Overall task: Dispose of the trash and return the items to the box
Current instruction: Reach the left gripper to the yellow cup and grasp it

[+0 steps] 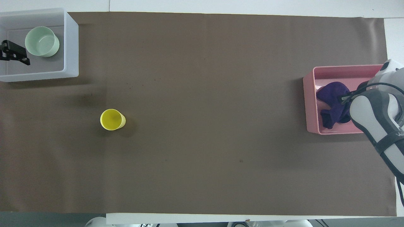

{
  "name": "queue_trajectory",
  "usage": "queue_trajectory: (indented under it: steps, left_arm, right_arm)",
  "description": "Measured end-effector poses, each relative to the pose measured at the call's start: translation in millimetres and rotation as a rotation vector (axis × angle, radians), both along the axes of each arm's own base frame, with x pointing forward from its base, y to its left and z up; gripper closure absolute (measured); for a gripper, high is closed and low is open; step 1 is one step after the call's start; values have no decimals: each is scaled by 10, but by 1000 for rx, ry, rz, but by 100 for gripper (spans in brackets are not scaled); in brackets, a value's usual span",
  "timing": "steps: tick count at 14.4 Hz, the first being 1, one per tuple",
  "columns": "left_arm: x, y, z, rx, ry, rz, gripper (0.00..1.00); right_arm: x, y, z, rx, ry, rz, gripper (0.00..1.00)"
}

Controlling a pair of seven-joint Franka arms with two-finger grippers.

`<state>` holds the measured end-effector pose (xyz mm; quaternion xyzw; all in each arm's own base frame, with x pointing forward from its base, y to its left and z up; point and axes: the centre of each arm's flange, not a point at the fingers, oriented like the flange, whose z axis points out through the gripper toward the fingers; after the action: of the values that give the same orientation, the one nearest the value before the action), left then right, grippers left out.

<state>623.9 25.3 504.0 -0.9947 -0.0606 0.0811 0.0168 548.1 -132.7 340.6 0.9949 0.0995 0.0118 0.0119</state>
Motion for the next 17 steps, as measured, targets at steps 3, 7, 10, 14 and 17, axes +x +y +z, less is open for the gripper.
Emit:
queue_trajectory:
  steps: [3,7,10,14,17]
  left_arm:
    - [-541,-939,-287,32,147,-33,0]
    - [-1096,-1726,-1027,51,41,-37,0]
    - [-1385,-1716,-1237,46,27,-44,0]
    - [-1495,-1684,-1430,30,-37,-15,12]
    - [-1517,-1675,-1517,25,-62,7,49]
  right_arm:
    - [15,-3,47,-1,-6,0,27]
    - [34,132,455,9,2,23,0]
    - [164,623,817,18,7,18,0]
    - [227,1253,929,22,24,-55,0]
    - [229,1529,1165,20,61,-94,0]
